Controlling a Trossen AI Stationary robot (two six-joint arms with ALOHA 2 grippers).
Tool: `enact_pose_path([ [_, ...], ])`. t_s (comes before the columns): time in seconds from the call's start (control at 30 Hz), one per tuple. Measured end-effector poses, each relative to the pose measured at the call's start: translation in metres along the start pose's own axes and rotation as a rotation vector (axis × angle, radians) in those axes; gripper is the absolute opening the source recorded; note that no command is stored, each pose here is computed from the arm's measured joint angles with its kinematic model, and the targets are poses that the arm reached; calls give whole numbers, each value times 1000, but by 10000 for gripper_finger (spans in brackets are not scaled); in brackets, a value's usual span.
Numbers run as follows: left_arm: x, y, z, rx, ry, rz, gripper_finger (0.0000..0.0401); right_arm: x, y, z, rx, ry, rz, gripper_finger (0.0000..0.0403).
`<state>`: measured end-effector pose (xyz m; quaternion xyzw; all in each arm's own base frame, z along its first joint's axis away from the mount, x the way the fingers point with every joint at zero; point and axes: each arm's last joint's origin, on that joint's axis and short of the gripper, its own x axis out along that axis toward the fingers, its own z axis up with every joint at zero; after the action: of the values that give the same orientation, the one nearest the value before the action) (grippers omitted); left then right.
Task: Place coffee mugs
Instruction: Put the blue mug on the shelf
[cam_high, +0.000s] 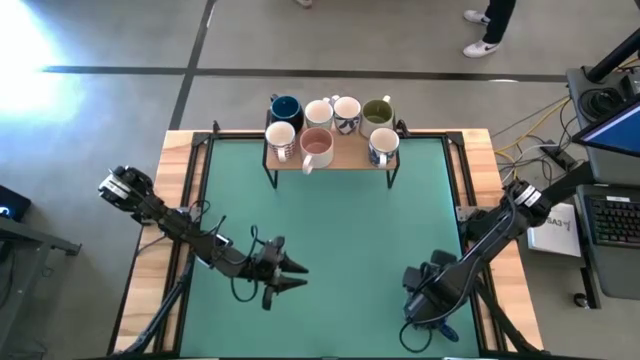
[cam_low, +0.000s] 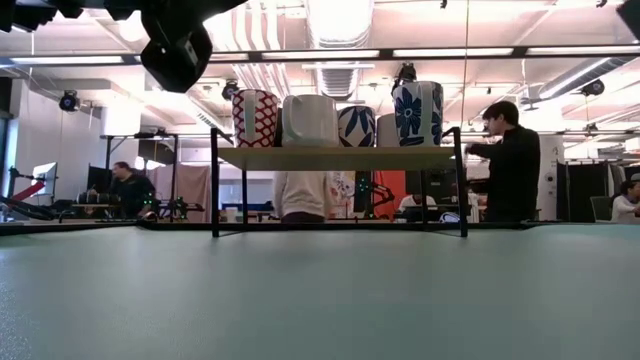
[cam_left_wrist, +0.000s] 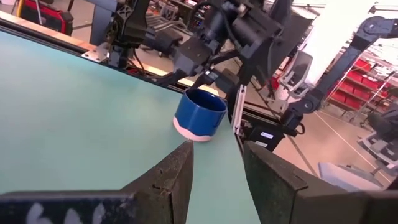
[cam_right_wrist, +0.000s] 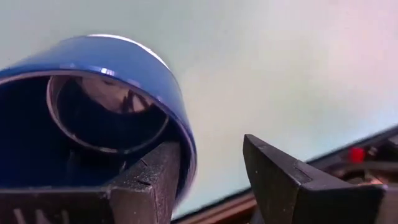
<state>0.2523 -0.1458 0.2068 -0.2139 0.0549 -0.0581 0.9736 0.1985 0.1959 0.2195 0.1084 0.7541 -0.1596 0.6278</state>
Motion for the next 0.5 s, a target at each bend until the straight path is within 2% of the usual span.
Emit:
enact_pose_path([
  [0.17, -1, -2, -1, 1, 4, -7, 123, 21, 5, 4, -23, -29, 78, 161],
  [0.3, -1, -2, -1, 1, 4, -7, 123, 31, 5, 6, -73, -41, 103, 143],
  [0.4, -1, -2, -1, 4, 5, -7, 123, 35, 5, 7, -98, -46, 108, 113],
  [0.5, -1, -2, -1, 4, 5, -7, 123, 37, 2, 9, -104, -41, 102, 64],
])
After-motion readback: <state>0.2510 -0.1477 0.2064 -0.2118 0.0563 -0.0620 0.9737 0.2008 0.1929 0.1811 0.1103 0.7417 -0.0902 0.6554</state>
